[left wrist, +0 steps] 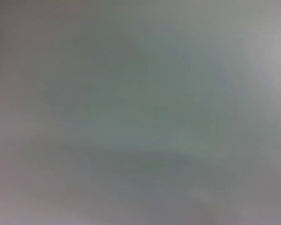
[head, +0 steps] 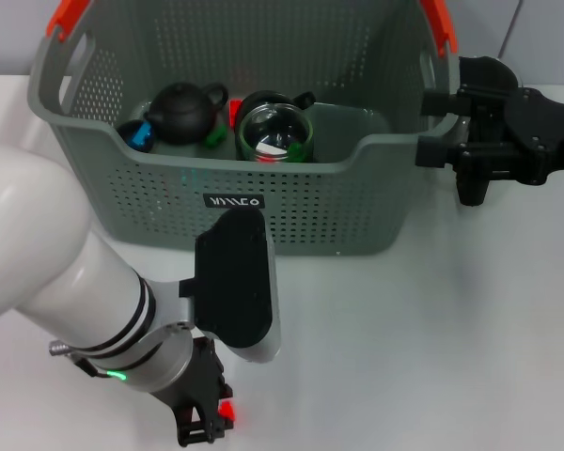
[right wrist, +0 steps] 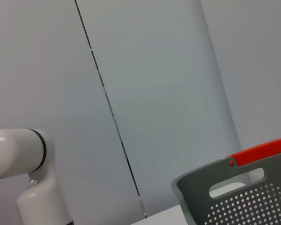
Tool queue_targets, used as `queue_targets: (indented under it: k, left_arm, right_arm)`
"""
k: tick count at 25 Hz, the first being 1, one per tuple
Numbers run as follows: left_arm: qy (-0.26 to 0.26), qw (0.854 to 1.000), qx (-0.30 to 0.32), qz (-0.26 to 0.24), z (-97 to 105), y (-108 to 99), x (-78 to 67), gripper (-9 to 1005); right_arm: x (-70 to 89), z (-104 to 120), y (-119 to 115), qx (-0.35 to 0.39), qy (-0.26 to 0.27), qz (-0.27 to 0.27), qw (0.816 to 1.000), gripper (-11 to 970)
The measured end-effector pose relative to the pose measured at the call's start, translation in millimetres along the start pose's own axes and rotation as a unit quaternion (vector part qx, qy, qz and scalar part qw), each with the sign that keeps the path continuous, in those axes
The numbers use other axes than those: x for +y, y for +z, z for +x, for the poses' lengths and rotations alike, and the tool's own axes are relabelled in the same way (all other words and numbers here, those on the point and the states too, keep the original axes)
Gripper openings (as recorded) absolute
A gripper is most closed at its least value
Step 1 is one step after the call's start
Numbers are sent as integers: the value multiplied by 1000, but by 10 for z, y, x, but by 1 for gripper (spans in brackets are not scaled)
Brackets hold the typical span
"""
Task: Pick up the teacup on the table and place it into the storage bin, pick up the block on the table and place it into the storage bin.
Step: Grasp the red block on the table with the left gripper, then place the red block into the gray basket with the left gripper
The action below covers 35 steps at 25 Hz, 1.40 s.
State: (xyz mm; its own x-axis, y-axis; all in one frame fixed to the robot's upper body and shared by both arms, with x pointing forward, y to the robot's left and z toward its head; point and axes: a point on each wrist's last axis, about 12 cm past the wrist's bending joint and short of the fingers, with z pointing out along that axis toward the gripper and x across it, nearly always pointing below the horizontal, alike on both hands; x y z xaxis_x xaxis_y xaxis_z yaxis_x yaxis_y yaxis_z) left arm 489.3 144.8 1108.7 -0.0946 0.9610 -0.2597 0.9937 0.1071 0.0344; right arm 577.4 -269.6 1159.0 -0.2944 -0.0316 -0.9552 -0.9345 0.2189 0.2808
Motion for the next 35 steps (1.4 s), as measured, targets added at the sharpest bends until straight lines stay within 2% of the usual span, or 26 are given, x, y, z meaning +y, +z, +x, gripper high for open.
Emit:
queue_targets:
  k: [13, 18, 21, 23, 25, 27, 29, 32, 35]
  left_arm:
    - [6, 1000, 5, 1, -44, -17, -12, 223]
    - [-11, 1000, -17, -24, -30, -234, 88, 197]
    - [-56, 995, -52, -66, 61, -527, 334, 207]
    - [-103, 985, -105, -93, 148, -797, 570, 214]
    - [-146, 968, -170, -112, 247, -1056, 779, 221]
    - [-192, 938, -259, -127, 384, -1348, 1022, 228]
    - [-225, 912, -318, -129, 497, -1528, 1228, 234]
    - [-243, 895, -356, -114, 546, -1601, 1410, 245]
    - [-234, 894, -371, -88, 476, -1587, 1462, 255]
  right_arm:
    - [-1, 3, -18, -4, 0, 4, 1000, 940]
    - [2, 1, -22, -6, 0, 3, 1000, 940]
    - [6, -1, -25, -7, 0, 2, 1000, 940]
    - [10, -2, -25, -8, -1, 0, 1000, 940]
    - [10, -2, -25, -7, -2, 0, 1000, 941]
    - [12, 0, -21, -6, -3, -2, 1000, 941]
    - [16, -1, -20, -5, -4, -3, 1000, 941]
    - [23, -18, -45, -3, -6, -7, 1000, 940]
    - [25, -26, -91, -2, -4, -6, 1000, 940]
